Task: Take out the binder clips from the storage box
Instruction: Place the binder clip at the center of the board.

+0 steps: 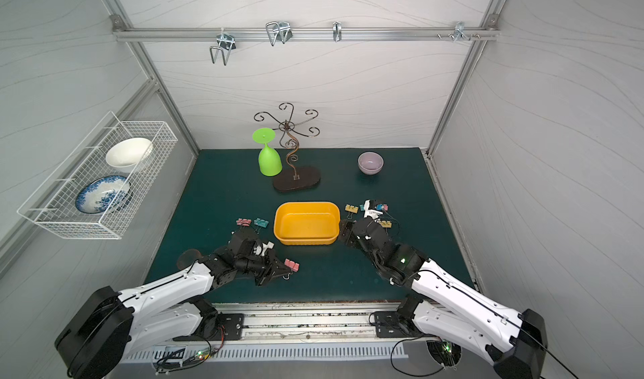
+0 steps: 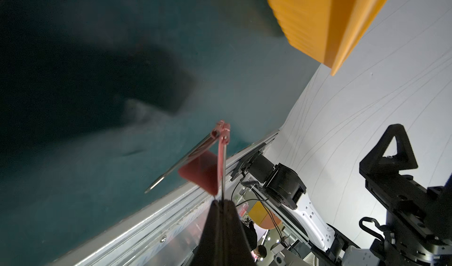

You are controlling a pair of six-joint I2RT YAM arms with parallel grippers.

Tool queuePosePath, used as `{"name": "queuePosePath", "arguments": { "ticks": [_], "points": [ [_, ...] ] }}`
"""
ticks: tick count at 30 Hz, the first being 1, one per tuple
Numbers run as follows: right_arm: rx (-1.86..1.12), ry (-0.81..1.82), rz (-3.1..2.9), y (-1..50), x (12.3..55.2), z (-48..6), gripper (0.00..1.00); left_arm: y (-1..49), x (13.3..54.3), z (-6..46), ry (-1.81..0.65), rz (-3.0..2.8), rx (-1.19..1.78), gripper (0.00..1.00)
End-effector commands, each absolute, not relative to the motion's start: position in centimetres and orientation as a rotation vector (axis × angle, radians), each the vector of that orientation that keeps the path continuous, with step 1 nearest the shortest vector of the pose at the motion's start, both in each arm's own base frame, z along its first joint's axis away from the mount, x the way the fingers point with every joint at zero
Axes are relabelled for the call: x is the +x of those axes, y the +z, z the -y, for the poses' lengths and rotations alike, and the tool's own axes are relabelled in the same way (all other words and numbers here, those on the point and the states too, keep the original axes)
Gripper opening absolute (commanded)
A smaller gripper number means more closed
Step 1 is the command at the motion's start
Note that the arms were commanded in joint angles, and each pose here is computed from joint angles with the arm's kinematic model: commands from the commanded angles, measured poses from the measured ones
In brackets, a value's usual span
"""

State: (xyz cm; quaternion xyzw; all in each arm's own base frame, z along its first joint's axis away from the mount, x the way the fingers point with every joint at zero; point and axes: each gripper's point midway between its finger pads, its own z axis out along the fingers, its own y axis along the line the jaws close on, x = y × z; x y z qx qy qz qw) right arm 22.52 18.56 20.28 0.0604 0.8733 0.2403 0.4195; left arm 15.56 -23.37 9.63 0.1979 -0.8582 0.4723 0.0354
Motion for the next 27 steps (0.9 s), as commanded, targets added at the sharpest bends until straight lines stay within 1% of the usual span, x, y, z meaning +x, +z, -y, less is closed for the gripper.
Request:
{"name": "queuePosePath", "arguments": {
  "ticks": [1, 7, 12, 14, 18, 21, 26, 27],
  "points": [
    [0.151, 0.601, -2.182, 20.4, 22.7, -18.7, 0.83, 9.3, 15.9, 23.9, 1.475, 2.591, 0.619, 0.00],
    [0.150, 0.598, -2.195, 20.1, 22.7, -19.0, 0.84, 7.4, 16.1, 23.5, 1.417, 2.577, 0.681, 0.00],
    [0.147, 0.588, -2.204, 20.1, 22.7, -19.0, 0.84, 5.1, 16.7, 21.2, 1.343, 2.621, 0.851, 0.00],
    [0.149, 0.585, -2.209, 19.9, 22.7, -18.9, 0.84, 4.8, 17.4, 20.6, 1.362, 2.616, 0.912, 0.00],
    [0.154, 0.582, -2.213, 19.6, 22.7, -18.9, 0.84, 5.3, 17.8, 20.6, 1.364, 2.634, 0.887, 0.00],
    [0.145, 0.578, -2.214, 19.8, 22.7, -18.9, 0.84, 5.3, 17.5, 20.9, 1.340, 2.618, 0.846, 0.06],
    [0.151, 0.573, -2.205, 20.1, 22.7, -18.7, 0.84, 5.0, 16.9, 20.8, 1.334, 2.582, 0.868, 0.06],
    [0.152, 0.575, -2.203, 20.2, 22.7, -18.6, 0.84, 5.0, 16.8, 20.7, 1.335, 2.580, 0.871, 0.08]
  ]
}}
